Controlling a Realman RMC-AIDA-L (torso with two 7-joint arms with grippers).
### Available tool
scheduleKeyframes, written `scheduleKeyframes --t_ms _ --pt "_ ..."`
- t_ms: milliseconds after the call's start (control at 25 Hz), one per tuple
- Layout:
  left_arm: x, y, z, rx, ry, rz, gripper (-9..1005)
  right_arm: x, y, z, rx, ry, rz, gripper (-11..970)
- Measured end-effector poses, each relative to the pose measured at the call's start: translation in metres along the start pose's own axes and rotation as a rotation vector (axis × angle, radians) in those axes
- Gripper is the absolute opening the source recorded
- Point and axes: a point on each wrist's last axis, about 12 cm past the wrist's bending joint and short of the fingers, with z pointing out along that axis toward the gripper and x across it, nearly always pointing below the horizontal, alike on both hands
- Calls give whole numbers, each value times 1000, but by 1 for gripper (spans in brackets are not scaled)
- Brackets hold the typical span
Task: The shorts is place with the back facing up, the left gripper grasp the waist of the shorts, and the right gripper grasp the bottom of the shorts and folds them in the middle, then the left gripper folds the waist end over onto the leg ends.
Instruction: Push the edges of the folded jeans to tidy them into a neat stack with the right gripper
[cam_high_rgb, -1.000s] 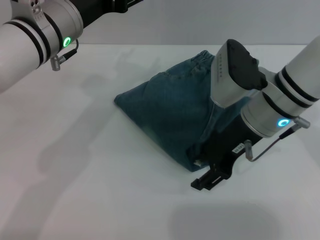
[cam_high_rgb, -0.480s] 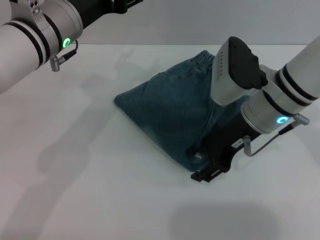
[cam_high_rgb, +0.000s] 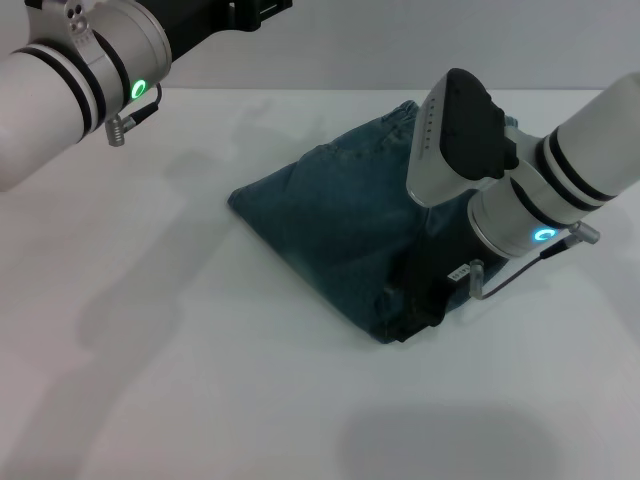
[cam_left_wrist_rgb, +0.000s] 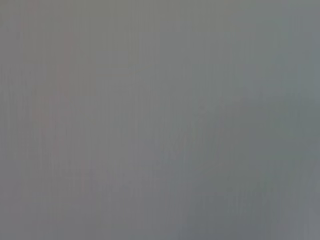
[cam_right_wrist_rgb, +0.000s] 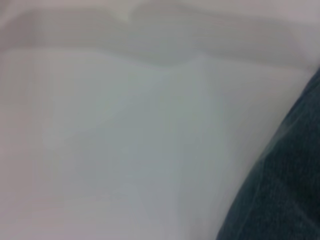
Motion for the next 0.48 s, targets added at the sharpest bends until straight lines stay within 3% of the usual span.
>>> scheduleKeyframes --t_ms 480 --pt "2 -3 2 -6 -6 3 842 -11 -4 3 55 -29 -30 602"
